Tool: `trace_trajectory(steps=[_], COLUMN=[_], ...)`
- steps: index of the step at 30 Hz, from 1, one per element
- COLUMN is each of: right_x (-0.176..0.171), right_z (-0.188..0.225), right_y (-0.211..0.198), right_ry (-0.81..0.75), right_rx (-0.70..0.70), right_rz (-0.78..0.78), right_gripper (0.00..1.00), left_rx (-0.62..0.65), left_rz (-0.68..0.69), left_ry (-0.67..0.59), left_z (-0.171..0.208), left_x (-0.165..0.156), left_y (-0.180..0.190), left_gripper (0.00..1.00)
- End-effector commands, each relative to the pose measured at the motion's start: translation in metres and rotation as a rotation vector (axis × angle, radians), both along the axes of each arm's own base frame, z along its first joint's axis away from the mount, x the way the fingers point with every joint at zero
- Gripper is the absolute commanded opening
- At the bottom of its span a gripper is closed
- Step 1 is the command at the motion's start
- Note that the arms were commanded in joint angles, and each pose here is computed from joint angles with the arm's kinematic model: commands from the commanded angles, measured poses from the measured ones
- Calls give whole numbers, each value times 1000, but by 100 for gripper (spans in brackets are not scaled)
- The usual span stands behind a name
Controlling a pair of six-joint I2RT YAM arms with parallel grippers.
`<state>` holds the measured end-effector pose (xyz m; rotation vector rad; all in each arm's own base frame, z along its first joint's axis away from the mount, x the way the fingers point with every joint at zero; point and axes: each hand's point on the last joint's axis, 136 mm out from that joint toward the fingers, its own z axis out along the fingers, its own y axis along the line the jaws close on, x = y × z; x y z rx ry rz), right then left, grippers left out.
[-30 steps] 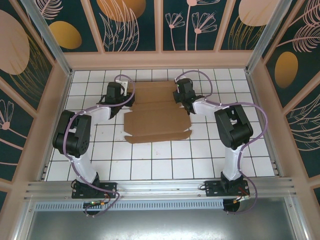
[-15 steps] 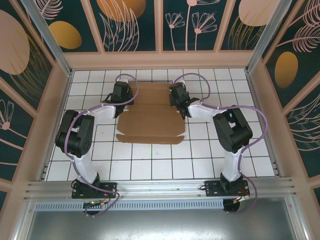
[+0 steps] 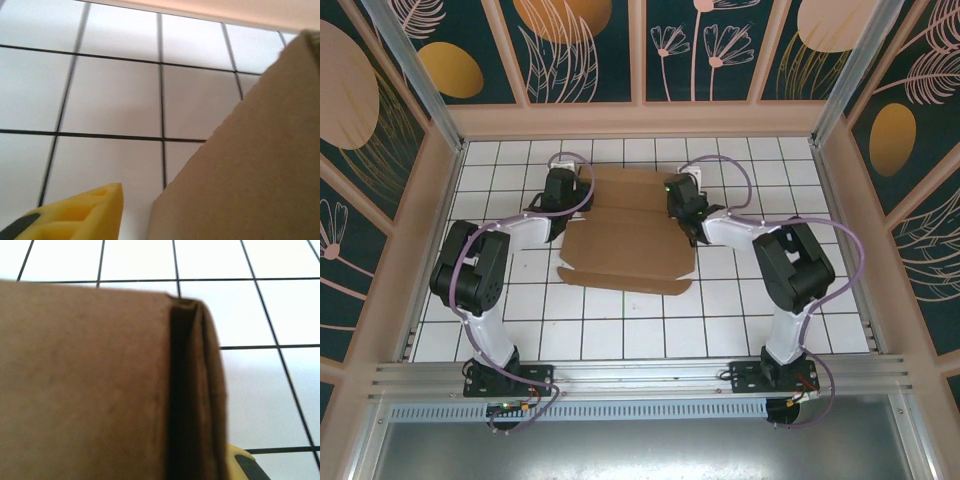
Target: Fold the paper box
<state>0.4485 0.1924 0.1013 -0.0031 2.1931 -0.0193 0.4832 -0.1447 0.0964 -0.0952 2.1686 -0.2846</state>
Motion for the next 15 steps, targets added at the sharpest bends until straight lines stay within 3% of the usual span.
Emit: trace_trajectory(steps=[1,9,15], right_x=[10,6,5], right_z=[24,11,15], right_y=[-38,-40,-37], right_ry=[-106,-114,-135], right_rx=[63,98,108], right_rz=[-80,22,53], right_gripper=[0,3,32], left_rx=[-103,-199,-226], left_rz=[-19,-51,-71], left_ry=[-50,-139,-163], left_z=[16,36,46], left_x=[3,-27,-38], left_y=[-3,-3,-4], left_gripper=[57,73,79])
